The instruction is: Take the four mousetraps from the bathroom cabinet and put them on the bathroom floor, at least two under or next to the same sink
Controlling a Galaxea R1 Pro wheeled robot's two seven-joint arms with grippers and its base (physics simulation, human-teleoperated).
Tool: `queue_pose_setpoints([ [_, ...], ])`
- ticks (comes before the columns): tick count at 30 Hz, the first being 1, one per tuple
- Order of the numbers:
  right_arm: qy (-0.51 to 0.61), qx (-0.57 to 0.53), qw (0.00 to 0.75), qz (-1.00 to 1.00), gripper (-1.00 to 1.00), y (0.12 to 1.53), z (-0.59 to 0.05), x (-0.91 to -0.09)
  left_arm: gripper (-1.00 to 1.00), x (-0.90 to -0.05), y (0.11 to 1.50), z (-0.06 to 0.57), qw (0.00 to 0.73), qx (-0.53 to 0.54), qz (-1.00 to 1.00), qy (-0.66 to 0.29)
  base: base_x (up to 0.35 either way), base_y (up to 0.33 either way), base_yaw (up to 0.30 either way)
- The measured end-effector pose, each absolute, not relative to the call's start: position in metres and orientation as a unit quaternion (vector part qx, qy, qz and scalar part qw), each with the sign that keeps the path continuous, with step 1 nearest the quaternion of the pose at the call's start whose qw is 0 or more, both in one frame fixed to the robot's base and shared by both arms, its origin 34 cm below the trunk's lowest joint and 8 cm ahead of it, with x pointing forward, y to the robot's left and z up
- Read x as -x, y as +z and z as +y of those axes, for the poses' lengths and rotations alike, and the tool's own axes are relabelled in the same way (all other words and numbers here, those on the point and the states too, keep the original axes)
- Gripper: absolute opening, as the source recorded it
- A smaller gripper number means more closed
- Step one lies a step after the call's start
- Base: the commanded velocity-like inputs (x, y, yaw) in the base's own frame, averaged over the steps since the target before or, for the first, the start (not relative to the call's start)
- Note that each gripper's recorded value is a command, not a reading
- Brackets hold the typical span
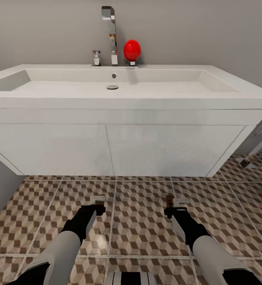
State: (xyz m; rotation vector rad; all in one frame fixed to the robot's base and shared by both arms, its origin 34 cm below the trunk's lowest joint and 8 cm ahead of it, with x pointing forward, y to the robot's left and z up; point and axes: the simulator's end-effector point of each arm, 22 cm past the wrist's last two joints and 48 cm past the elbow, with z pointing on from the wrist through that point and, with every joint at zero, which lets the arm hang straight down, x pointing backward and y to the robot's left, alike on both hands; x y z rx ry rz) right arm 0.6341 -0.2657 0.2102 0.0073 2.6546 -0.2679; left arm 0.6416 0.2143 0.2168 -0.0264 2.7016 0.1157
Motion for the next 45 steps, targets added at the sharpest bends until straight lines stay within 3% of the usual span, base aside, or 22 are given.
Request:
queue_pose_setpoints([
  [45, -0.095, -0.003, 0.23, 0.969, -1.0, 0.2038, -0.2649, -0.6316, -1.0, -0.6378, 0.2094, 0.2138, 0.211, 0.01, 0.977, 0.04, 0.0, 0.0, 0.01],
])
